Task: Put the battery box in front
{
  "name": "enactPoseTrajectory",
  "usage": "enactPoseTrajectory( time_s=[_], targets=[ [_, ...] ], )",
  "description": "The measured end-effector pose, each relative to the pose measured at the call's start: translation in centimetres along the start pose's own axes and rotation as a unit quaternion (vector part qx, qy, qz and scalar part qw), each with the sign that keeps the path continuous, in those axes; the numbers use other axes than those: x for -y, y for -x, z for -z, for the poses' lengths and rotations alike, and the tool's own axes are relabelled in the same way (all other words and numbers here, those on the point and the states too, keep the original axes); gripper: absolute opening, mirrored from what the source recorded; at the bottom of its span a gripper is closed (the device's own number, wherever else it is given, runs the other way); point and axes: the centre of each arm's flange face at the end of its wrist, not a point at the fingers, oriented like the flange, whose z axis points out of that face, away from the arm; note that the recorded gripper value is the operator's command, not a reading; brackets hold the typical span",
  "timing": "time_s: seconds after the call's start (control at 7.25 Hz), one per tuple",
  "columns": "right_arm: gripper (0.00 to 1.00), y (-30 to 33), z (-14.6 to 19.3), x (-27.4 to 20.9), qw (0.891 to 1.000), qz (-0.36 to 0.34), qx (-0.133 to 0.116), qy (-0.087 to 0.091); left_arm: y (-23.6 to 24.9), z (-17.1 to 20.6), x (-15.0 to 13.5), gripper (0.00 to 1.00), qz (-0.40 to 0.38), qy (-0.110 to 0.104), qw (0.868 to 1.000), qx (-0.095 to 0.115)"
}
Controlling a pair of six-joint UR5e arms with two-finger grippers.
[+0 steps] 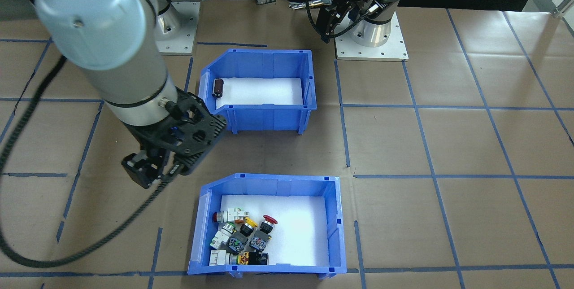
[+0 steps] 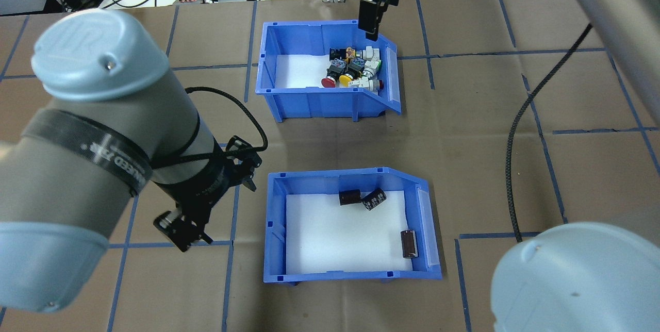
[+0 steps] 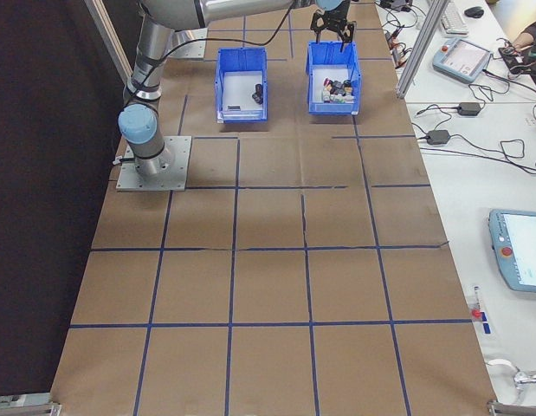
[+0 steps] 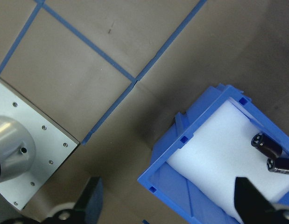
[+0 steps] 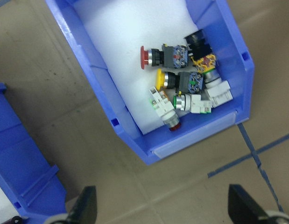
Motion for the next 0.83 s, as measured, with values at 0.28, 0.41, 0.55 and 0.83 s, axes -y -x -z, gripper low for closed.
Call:
enactPoseTrajectory(
  time_s=[0.28,0.41,0.55,0.83],
  targets=[
    [1.00,5.2,-2.4,5.6,0.997,0.077,0.007,0.011,0.9,-4.4,-4.3,0.99,0.110,0.038,0.993,0.011],
    [1.00,7.5,-3.9,7.7,0.991,0.132,0.009,0.023,1.3,-6.5,-5.7,0.99,0.148,0.043,0.988,0.008],
    [1.00,9.1,-5.4,9.0,0.984,0.173,0.011,0.037,1.4,-8.2,-6.7,0.99,0.179,0.045,0.983,-0.006],
    [1.00,10.3,-8.5,9.9,0.977,0.206,0.024,0.056,1.9,-11.0,-8.1,0.99,0.214,0.047,0.976,-0.019]
  ],
)
